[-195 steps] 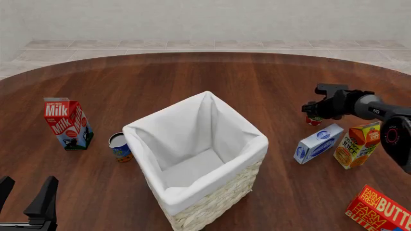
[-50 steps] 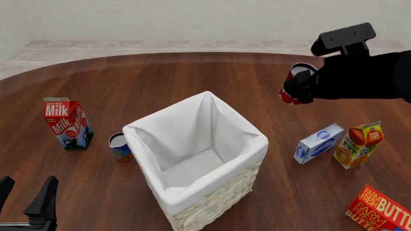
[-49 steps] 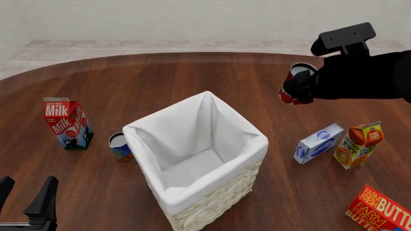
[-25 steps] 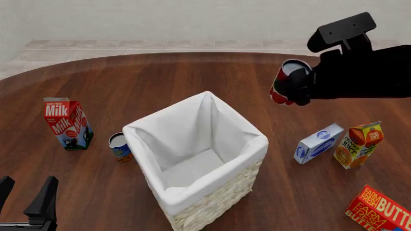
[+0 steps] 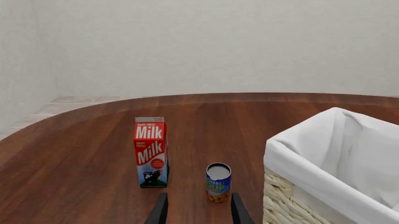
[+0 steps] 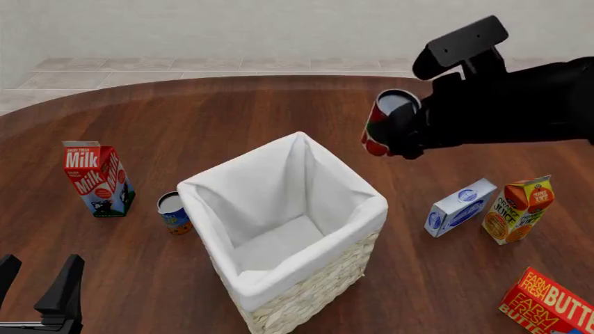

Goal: Pick up the tomato sauce, and put it in the basket.

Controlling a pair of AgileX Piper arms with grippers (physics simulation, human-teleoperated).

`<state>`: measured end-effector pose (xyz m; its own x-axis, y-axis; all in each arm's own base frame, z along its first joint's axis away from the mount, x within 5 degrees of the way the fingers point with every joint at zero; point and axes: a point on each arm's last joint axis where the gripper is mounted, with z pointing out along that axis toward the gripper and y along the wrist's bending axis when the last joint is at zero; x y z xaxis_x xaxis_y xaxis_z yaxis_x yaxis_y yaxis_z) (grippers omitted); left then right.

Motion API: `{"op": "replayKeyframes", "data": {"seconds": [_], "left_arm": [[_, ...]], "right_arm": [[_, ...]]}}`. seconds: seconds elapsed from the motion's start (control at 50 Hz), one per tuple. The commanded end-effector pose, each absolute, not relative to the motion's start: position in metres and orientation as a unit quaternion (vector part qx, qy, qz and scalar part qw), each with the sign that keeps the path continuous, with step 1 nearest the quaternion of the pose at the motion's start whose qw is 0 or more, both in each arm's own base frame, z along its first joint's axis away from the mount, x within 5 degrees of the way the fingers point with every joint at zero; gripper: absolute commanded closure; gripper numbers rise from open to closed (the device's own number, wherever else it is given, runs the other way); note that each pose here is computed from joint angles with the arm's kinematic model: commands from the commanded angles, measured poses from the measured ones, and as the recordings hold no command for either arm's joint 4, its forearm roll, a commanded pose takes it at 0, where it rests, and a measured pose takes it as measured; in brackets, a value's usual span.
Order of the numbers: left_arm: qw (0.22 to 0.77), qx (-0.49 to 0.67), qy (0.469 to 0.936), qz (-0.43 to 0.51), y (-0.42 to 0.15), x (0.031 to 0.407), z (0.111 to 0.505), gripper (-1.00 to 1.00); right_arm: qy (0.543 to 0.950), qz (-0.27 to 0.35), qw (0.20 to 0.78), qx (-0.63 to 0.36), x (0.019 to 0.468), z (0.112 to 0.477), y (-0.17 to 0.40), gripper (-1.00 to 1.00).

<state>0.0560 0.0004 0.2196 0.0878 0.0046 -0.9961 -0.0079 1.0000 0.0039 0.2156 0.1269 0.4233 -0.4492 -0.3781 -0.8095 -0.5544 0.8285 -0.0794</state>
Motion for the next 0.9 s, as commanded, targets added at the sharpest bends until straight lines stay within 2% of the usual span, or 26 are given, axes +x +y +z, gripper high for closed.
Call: {"op": "replayKeyframes", "data": {"seconds": [0.02,0.9], "left_arm": [[0.737,-0.001,0.675,0.004,0.000,0.056,0.220,-1.00],[0.737,-0.001,0.675,0.004,0.000,0.056,0.220,-1.00]], "right_arm": [[0.840,0.116,0.442,-0.292,0.214,0.422,0.144,1.00],[0.820,0.166,0.423,-0.348,0.208,0.411,0.204,1.00]]}}
